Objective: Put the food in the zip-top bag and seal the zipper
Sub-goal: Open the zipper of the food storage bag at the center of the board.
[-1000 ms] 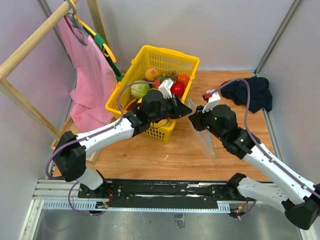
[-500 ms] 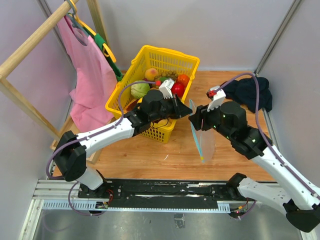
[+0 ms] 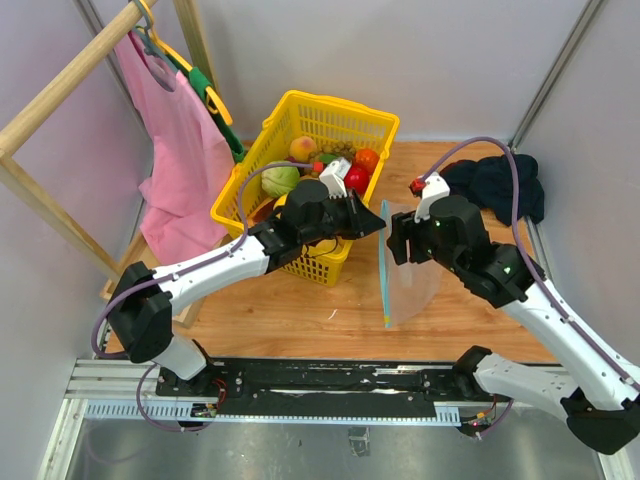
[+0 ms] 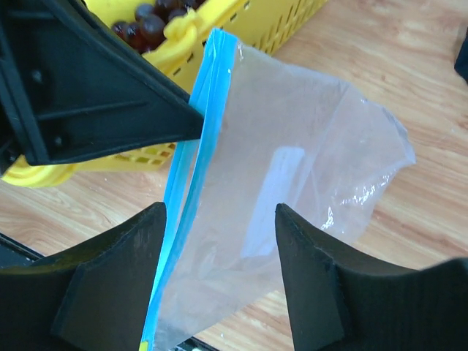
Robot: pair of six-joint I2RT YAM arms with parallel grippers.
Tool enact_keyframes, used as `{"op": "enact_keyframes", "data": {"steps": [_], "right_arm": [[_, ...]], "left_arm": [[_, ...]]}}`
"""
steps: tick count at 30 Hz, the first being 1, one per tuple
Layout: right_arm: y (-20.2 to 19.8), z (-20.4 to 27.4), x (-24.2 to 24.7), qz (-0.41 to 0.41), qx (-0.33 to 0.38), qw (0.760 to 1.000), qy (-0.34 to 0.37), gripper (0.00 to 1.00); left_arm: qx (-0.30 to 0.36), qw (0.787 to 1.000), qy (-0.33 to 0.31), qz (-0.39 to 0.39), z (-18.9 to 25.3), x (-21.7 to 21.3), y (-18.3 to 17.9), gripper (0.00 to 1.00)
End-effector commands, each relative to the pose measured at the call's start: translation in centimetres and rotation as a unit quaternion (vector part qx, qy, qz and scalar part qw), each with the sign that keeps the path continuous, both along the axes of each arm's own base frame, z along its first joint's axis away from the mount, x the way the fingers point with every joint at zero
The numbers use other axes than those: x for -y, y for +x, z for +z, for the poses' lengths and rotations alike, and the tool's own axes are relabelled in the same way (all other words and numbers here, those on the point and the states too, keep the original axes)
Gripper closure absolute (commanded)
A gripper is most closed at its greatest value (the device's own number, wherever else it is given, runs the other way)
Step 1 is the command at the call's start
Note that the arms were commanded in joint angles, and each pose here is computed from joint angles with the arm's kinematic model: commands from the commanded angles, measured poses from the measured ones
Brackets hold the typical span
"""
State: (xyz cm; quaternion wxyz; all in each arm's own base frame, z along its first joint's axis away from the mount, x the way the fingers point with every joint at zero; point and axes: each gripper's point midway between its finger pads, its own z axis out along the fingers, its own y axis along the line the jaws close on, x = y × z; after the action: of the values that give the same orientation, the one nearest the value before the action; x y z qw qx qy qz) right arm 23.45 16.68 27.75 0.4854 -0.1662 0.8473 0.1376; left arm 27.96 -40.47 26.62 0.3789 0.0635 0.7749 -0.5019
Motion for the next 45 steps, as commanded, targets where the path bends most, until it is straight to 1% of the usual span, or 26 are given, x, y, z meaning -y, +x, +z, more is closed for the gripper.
{"op": "enact_keyframes", "data": {"steps": [1,5,8,12,18,25,27,29,30,33,34,37,42,45], "right_arm": [[-0.5,-1.5,0.3,-0.013,-0.019,1.0,-0.016,0.35],[-0.3,-2.7,-0.2,-0.018,-0.032,0.999,-0.022,0.31],[-0.1,-3.5,0.4,-0.038,-0.037,0.997,-0.048,0.31],[-0.1,-4.4,2.3,-0.078,-0.039,0.993,-0.084,0.35],[-0.1,-5.3,5.5,-0.14,-0.031,0.981,-0.129,0.44],[-0.3,-6.3,6.0,-0.137,-0.03,0.979,-0.146,0.49],[-0.3,-6.5,6.1,-0.137,-0.03,0.979,-0.15,0.53],[-0.4,-6.5,6.5,-0.141,-0.025,0.978,-0.154,0.61],[-0.4,-6.4,6.7,-0.143,-0.022,0.977,-0.155,0.67],[-0.3,-5.4,7.0,-0.152,-0.007,0.978,-0.146,0.92],[-0.2,-4.9,6.9,-0.153,-0.002,0.979,-0.138,0.98],[0.0,-3.5,6.0,-0.147,0.009,0.984,-0.105,0.99],[0.3,-2.1,4.6,-0.145,0.012,0.988,-0.056,0.99],[0.4,-1.8,4.0,-0.152,0.01,0.988,-0.034,0.99]], "left_arm": [[0.011,1.0,0.005,-0.001,0.6,0.4,-0.2,1.0],[0.011,1.0,0.004,-0.002,0.7,0.6,-0.3,1.0],[0.012,1.0,0.006,-0.002,0.6,0.6,-0.4,1.0],[0.016,1.0,0.009,0.003,0.9,0.3,-0.4,1.0],[0.018,1.0,0.01,0.01,1.0,-0.1,-0.4,1.0],[0.017,1.0,0.012,0.009,1.1,-0.2,-0.5,1.0],[0.019,1.0,0.015,0.01,1.1,-0.2,-0.4,1.0],[0.019,1.0,0.021,0.012,1.0,-0.3,-0.4,1.0],[0.019,0.999,0.025,0.014,1.0,-0.4,-0.3,1.0],[0.018,0.999,0.036,0.018,0.6,-0.6,-0.2,1.0],[0.018,0.999,0.037,0.019,0.5,-0.7,-0.2,1.0],[0.018,0.999,0.036,0.016,0.6,-0.4,-0.3,0.99],[0.022,0.999,0.036,0.011,0.8,0.3,-0.8,0.86],[0.025,0.999,0.034,0.01,1.1,0.6,-1.0,0.76]]}}
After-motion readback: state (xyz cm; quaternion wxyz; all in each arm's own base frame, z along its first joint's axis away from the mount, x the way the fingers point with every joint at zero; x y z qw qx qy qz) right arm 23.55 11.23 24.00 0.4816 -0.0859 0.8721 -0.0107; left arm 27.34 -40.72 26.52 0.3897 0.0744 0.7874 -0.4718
